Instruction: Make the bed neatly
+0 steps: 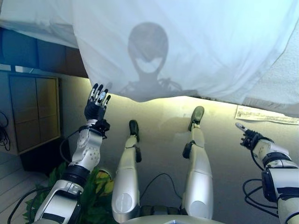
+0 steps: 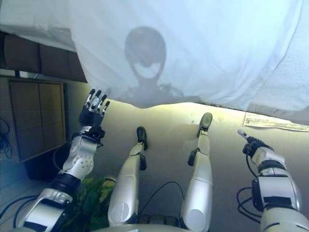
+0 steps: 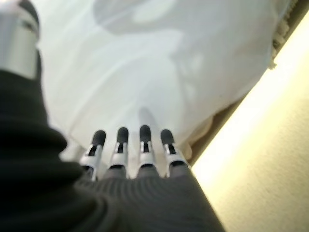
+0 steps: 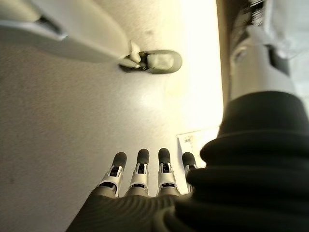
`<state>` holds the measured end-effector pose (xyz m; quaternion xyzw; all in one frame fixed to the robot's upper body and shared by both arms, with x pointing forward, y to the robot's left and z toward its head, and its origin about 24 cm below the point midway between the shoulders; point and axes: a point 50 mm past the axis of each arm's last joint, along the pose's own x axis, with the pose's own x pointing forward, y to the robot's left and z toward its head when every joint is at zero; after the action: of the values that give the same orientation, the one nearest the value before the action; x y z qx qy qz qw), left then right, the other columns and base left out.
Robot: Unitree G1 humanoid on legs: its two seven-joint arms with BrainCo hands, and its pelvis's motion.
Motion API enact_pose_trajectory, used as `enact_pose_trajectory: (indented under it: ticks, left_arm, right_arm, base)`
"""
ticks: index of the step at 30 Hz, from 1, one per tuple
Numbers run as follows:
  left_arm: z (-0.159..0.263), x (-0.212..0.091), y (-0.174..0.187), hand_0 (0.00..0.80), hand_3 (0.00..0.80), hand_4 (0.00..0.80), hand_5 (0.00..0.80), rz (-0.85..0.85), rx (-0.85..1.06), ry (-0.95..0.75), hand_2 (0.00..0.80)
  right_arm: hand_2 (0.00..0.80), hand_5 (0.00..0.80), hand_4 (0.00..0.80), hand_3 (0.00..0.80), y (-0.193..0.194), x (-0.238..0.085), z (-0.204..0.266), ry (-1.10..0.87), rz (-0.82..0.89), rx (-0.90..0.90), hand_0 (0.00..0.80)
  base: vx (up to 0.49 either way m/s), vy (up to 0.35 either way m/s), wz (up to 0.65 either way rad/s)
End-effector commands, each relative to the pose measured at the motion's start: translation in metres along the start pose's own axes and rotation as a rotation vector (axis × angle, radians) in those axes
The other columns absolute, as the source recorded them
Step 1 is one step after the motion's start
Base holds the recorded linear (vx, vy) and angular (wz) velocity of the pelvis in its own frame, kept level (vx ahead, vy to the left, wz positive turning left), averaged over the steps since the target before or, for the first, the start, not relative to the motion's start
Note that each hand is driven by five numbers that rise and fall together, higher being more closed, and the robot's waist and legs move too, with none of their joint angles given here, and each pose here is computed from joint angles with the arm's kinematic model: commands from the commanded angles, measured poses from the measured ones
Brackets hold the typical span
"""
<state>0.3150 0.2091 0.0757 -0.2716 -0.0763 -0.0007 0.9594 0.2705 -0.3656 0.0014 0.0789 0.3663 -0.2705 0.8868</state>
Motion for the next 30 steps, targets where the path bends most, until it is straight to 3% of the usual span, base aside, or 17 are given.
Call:
enact_pose_trajectory:
  ticks: [1,8,16,20,23,26,30]
  left_arm:
    - [0.017,0.004,0.006,0.0,0.0,0.0,0.0,0.007,-0.017,-0.077,0.0]
    - [0.01,-0.001,0.026,0.0,0.0,0.0,0.0,0.067,0.007,-0.025,0.0]
    - [-0.01,-0.023,0.088,0.0,0.0,0.0,0.0,0.343,0.164,0.186,0.0]
    - [-0.036,-0.062,0.126,0.0,0.0,0.0,0.0,0.463,0.36,0.426,0.0]
    - [-0.063,-0.107,0.149,0.0,0.0,0.0,0.0,0.522,0.535,0.671,0.0]
    - [-0.087,-0.151,0.159,0.0,0.0,0.0,0.0,0.554,0.555,0.843,0.0]
    - [-0.112,-0.197,0.158,0.0,0.0,0.0,0.0,0.609,0.478,0.953,0.0]
  right_arm:
    - [0.0,0.0,0.0,0.0,-0.022,-0.004,0.007,-0.004,-0.069,-0.091,0.0]
    - [0.0,0.0,0.0,0.0,-0.022,0.0,-0.013,-0.015,-0.047,-0.088,0.0]
    - [0.0,0.0,0.0,0.0,-0.002,0.001,-0.025,-0.171,0.138,-0.178,0.0]
    - [0.0,0.0,0.0,0.0,0.019,-0.002,-0.049,-0.204,0.256,-0.243,0.0]
    - [0.0,0.0,0.0,0.0,0.031,-0.004,-0.088,-0.115,0.333,-0.32,0.0]
    - [0.0,0.0,0.0,0.0,0.037,-0.009,-0.132,0.008,0.405,-0.357,0.0]
    - [0.0,0.0,0.0,0.0,0.047,-0.021,-0.191,0.155,0.417,-0.298,0.0]
  base:
    - [-0.021,0.017,-0.04]
    - [-0.005,0.018,-0.07]
    - [0.066,0.01,-0.14]
    - [0.162,0.001,-0.11]
    - [0.212,0.018,-0.14]
    - [0.277,0.033,-0.16]
    - [0.263,0.036,-0.06]
